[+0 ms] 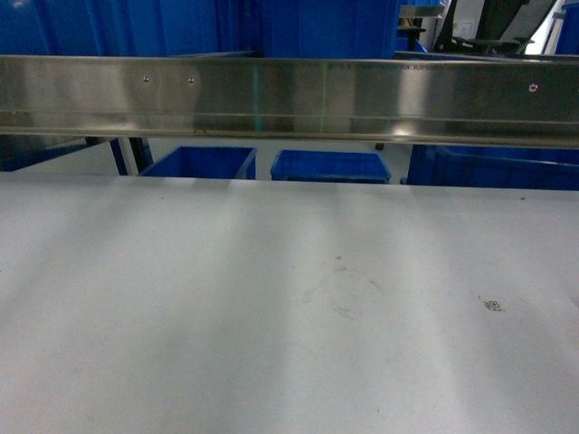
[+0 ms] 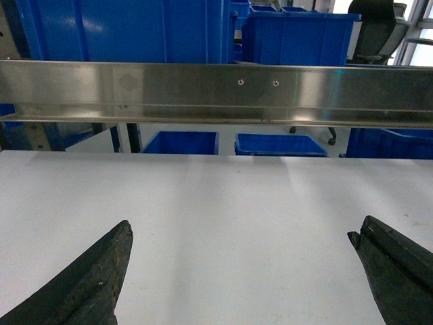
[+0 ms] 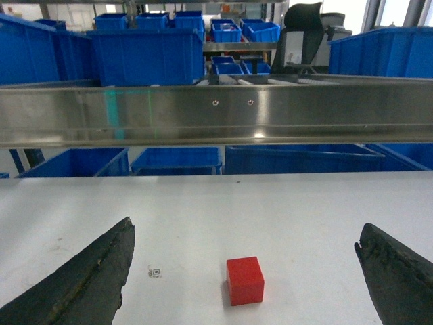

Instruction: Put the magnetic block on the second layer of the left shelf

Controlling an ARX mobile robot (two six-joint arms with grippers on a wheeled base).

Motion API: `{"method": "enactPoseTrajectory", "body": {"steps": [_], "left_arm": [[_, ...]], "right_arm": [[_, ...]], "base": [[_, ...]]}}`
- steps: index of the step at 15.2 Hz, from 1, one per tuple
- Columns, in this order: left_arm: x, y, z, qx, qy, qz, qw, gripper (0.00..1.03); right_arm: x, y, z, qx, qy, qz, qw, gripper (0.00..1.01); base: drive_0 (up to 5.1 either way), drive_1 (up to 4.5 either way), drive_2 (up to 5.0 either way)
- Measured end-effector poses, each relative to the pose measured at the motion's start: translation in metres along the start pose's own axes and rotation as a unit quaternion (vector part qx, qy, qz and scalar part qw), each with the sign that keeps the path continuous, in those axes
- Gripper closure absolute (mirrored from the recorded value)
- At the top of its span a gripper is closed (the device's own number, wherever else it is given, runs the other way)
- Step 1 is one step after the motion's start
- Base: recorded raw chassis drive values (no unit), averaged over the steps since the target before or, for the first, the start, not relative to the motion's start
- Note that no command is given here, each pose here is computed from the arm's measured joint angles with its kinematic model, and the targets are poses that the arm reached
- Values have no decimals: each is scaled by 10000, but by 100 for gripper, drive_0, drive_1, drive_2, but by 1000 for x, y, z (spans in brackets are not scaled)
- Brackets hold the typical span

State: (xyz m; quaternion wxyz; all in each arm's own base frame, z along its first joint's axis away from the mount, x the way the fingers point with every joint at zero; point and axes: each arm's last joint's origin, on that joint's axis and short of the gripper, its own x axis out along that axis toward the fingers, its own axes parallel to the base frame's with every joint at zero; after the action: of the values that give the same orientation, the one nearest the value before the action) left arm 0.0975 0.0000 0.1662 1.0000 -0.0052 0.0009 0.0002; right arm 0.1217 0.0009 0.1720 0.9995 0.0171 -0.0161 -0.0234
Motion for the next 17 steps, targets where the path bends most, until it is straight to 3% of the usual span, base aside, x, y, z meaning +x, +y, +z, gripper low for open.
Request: {"method": "enactPoseTrajectory", "body": {"steps": [3, 4, 5, 6, 9, 11, 13, 17], "left_arm": [[0, 0, 0, 0, 0, 0, 10000, 5], [0, 0, 0, 0, -4, 0, 10000, 5], [0, 0, 0, 0, -2, 0, 10000, 5], [0, 0, 0, 0, -2, 2, 10000, 5], [0, 0, 0, 0, -2, 0, 10000, 5], [0, 0, 0, 0, 0, 0, 10000, 5], [0, 0, 0, 0, -4, 0, 10000, 5], [0, 0, 0, 0, -2, 2, 10000, 5]], "right_arm": [[44, 4, -7, -20, 427, 135, 9990, 3], [70, 4, 1, -23, 386, 98, 9992, 3], [118, 2, 8, -97, 427, 22, 9990, 3], [145, -1, -4, -216, 836, -2, 9963, 3], [166, -13, -32, -266, 1664, 166, 9856, 3], [176, -21, -30, -276, 1598, 279, 9864, 3], [176, -27, -52, -206, 1992, 516, 9784, 3], [171, -30, -76, -194, 2202, 454, 9742, 3]], "base": [[0, 0, 0], [0, 0, 0], [0, 0, 0], [0, 0, 0], [0, 0, 0], [0, 0, 0], [0, 0, 0], [0, 0, 0]]}}
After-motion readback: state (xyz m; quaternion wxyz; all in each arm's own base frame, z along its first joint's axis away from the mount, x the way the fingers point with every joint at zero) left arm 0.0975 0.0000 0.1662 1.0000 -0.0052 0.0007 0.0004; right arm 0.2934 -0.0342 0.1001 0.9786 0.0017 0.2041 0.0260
